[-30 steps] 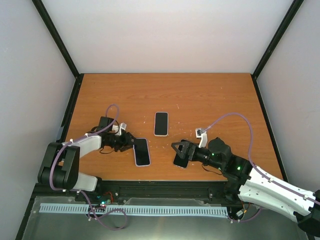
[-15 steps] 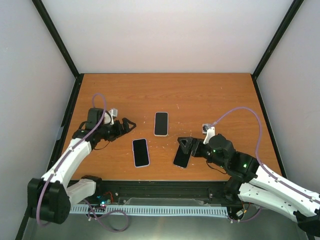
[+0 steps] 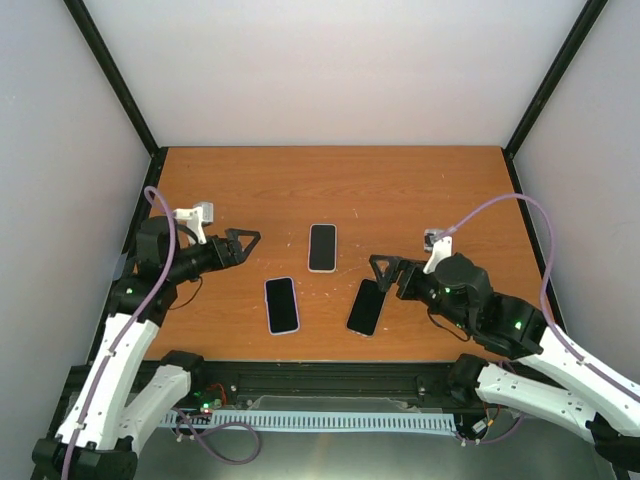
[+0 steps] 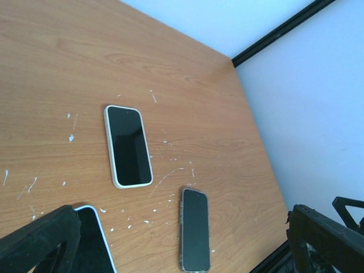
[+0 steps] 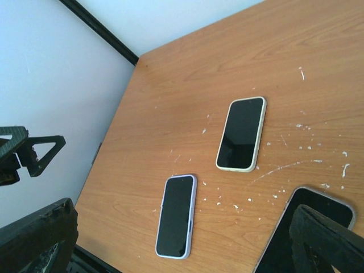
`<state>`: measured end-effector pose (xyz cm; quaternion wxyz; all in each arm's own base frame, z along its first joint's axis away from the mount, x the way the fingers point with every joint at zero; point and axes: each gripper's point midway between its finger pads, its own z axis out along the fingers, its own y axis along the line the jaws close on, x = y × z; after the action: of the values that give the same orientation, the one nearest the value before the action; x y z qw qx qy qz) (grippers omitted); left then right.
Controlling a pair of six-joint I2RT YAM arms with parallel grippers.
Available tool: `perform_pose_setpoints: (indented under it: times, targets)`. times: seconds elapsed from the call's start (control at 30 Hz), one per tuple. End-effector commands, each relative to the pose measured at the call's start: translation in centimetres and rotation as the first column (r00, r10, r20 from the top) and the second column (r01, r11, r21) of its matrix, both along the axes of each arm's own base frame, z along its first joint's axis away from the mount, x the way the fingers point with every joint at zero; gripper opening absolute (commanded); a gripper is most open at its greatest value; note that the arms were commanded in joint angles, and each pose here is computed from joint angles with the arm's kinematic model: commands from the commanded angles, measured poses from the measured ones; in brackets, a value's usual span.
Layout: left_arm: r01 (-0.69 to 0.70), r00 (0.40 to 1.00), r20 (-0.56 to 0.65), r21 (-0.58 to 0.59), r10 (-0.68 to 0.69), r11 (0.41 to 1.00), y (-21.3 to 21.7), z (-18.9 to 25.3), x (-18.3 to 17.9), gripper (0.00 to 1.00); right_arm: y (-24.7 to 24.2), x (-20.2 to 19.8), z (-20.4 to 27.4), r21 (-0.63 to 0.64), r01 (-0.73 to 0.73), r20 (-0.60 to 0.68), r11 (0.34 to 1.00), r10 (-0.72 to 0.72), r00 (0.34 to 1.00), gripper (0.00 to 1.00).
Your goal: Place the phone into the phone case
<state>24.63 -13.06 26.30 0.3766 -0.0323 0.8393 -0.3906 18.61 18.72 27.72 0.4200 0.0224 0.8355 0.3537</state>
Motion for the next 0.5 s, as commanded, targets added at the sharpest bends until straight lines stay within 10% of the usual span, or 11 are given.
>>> perform_pose_setpoints:
  times: [0.0, 0.47]
  targets:
    - [0.026, 0.997, 0.068, -0.003, -0.025, 1.000, 0.0, 3.0, -1.2, 1.00, -1.6, 0.0, 2.1, -0.018, 0.044, 0.032, 0.999, -0.044, 0.999, 1.00]
    - [0.060, 0.974, 0.223, -0.063, -0.045, 0.996, -0.2, 5.7, -3.7, 0.99, -3.0, -0.7, 1.6, 0.018, 0.077, 0.014, 0.997, -0.077, 0.997, 1.00]
